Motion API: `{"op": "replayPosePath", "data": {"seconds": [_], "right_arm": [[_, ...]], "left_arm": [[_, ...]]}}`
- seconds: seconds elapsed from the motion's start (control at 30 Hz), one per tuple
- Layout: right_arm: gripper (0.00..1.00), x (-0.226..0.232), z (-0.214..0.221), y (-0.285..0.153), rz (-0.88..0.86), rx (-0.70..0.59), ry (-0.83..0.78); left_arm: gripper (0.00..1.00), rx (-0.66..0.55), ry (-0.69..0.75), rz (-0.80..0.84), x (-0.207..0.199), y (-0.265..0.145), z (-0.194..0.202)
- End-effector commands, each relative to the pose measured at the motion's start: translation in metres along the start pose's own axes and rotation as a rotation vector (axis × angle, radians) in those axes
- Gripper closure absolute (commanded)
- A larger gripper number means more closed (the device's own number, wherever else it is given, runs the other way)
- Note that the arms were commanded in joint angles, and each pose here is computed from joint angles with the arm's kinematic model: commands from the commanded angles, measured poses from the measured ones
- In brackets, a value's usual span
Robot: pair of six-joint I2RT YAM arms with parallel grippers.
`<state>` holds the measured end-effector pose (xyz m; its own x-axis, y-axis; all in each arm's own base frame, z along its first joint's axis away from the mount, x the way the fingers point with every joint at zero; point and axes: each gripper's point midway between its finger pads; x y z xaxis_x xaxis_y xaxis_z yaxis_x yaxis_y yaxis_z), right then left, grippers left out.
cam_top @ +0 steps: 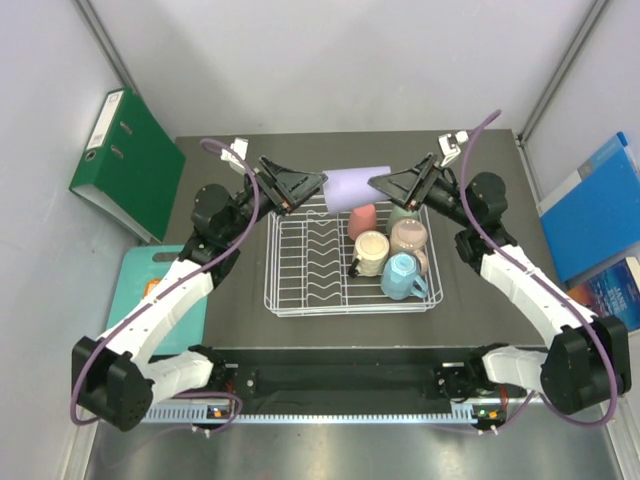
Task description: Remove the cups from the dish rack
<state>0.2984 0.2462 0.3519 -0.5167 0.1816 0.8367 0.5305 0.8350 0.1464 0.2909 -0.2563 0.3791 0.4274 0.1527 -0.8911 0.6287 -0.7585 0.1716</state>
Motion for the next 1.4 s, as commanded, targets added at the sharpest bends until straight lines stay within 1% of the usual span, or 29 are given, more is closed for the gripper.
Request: {"op": "replayPosePath", "data": {"seconds": [0.0, 0.13, 0.27, 0.3, 0.37, 0.4, 0.47, 0.53, 0.6, 0.63, 0.67, 0.7, 0.73, 0.77, 0.8, 0.83, 0.87, 0.9, 0.93, 0.97, 1.0, 1.03, 1.1, 1.13, 1.2, 1.23, 1.3, 1.33, 1.37], "right_arm": [[1.0, 0.033, -0.003, 0.015, -0.097, 0.009, -0.088], [1.0, 0.036, 0.01, 0.029, -0.113, 0.056, -0.085], [1.0, 0.037, 0.018, 0.036, -0.122, 0.081, -0.081], [1.0, 0.037, 0.019, 0.036, -0.123, 0.081, -0.084], [1.0, 0.035, 0.02, 0.034, -0.112, 0.085, -0.085], [1.0, 0.036, 0.019, 0.034, -0.109, 0.082, -0.097], [1.0, 0.035, 0.017, 0.034, -0.092, 0.076, -0.107], [1.0, 0.035, 0.015, 0.033, -0.08, 0.072, -0.122], [0.99, 0.04, 0.012, 0.033, -0.082, 0.07, -0.154], [0.89, 0.036, 0.013, 0.032, -0.052, 0.079, -0.147], [0.57, 0.04, 0.007, 0.033, -0.038, 0.068, -0.164], [0.44, 0.041, 0.003, 0.031, -0.022, 0.06, -0.207], [0.08, 0.029, 0.001, 0.029, 0.054, 0.053, -0.2], [0.0, 0.035, -0.01, 0.029, 0.079, 0.029, -0.228], [0.01, 0.033, -0.018, 0.025, 0.119, 0.008, -0.292], [0.0, 0.015, -0.032, 0.017, 0.232, -0.031, -0.296], [0.0, 0.017, -0.044, 0.011, 0.27, -0.06, -0.321], [0.0, 0.013, -0.055, 0.005, 0.313, -0.08, -0.371], [0.0, -0.005, -0.062, -0.005, 0.428, -0.104, -0.374], [0.0, -0.001, -0.073, -0.009, 0.468, -0.126, -0.422], [0.0, -0.005, -0.077, -0.012, 0.509, -0.138, -0.428], [0.0, -0.017, -0.081, -0.021, 0.59, -0.156, -0.423], [0.01, -0.031, -0.086, -0.029, 0.681, -0.172, -0.428], [0.0, -0.046, -0.087, -0.041, 0.784, -0.178, -0.431], [0.0, -0.051, -0.089, -0.047, 0.891, -0.173, -0.483], [0.0, -0.063, -0.093, -0.064, 1.018, -0.189, -0.515], [0.0, -0.064, -0.095, -0.07, 1.112, -0.174, -0.593], [0.0, -0.068, -0.101, -0.088, 1.225, -0.202, -0.626], [0.0, -0.067, -0.103, -0.092, 1.26, -0.213, -0.646]], "left_arm": [[0.07, 0.055, -0.012, 0.133, -0.029, 0.008, 0.006], [0.07, 0.076, -0.015, 0.153, -0.032, 0.012, 0.013], [0.21, 0.092, -0.015, 0.152, -0.029, 0.014, 0.018], [0.36, 0.096, -0.013, 0.153, -0.029, 0.014, 0.018], [0.49, 0.108, -0.008, 0.148, -0.027, 0.013, 0.02], [0.62, 0.109, -0.006, 0.143, -0.026, 0.013, 0.021], [0.77, 0.111, -0.005, 0.135, -0.023, 0.012, 0.023], [1.0, 0.11, -0.005, 0.106, -0.017, 0.012, 0.023], [1.0, 0.093, 0.008, 0.093, -0.016, 0.011, 0.02], [1.0, 0.096, 0.007, 0.077, -0.013, 0.011, 0.021], [1.0, 0.083, 0.011, 0.051, -0.01, 0.011, 0.018], [1.0, 0.074, 0.043, 0.02, -0.005, 0.012, 0.014], [1.0, 0.053, 0.076, 0.011, -0.015, 0.015, 0.004], [1.0, 0.084, 0.06, -0.116, 0.008, 0.015, 0.008], [1.0, 0.049, 0.141, -0.198, 0.02, 0.016, -0.008], [1.0, 0.012, 0.189, -0.235, 0.002, 0.018, -0.029], [1.0, 0.041, 0.187, -0.366, 0.028, 0.016, -0.029], [1.0, 0.001, 0.261, -0.444, 0.037, 0.013, -0.048], [1.0, -0.053, 0.311, -0.455, 0.015, 0.016, -0.07], [1.0, -0.057, 0.325, -0.538, 0.033, 0.02, -0.078], [1.0, -0.028, 0.341, -0.676, 0.055, 0.007, -0.08], [1.0, -0.095, 0.371, -0.776, 0.064, 0.011, -0.105], [1.0, -0.046, 0.38, -0.994, 0.099, -0.012, -0.109], [1.0, -0.068, 0.398, -1.101, 0.116, -0.014, -0.124], [1.0, -0.032, 0.401, -1.246, 0.142, -0.035, -0.13], [1.0, -0.035, 0.415, -1.319, 0.158, -0.042, -0.136], [1.0, -0.034, 0.407, -1.406, 0.179, -0.059, -0.147], [1.0, -0.022, 0.401, -1.449, 0.194, -0.066, -0.147], [1.0, -0.023, 0.393, -1.471, 0.202, -0.072, -0.15]]}}
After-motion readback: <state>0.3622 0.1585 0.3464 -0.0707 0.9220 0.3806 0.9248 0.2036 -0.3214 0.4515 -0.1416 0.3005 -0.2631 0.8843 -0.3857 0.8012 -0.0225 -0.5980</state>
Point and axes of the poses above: each gripper's point midway between its finger pads, its own y axis out along the fingers, its own x axis along the line the jaws close on, z = x × y, and after that the axes turned 2 degrees about -y, right-handed
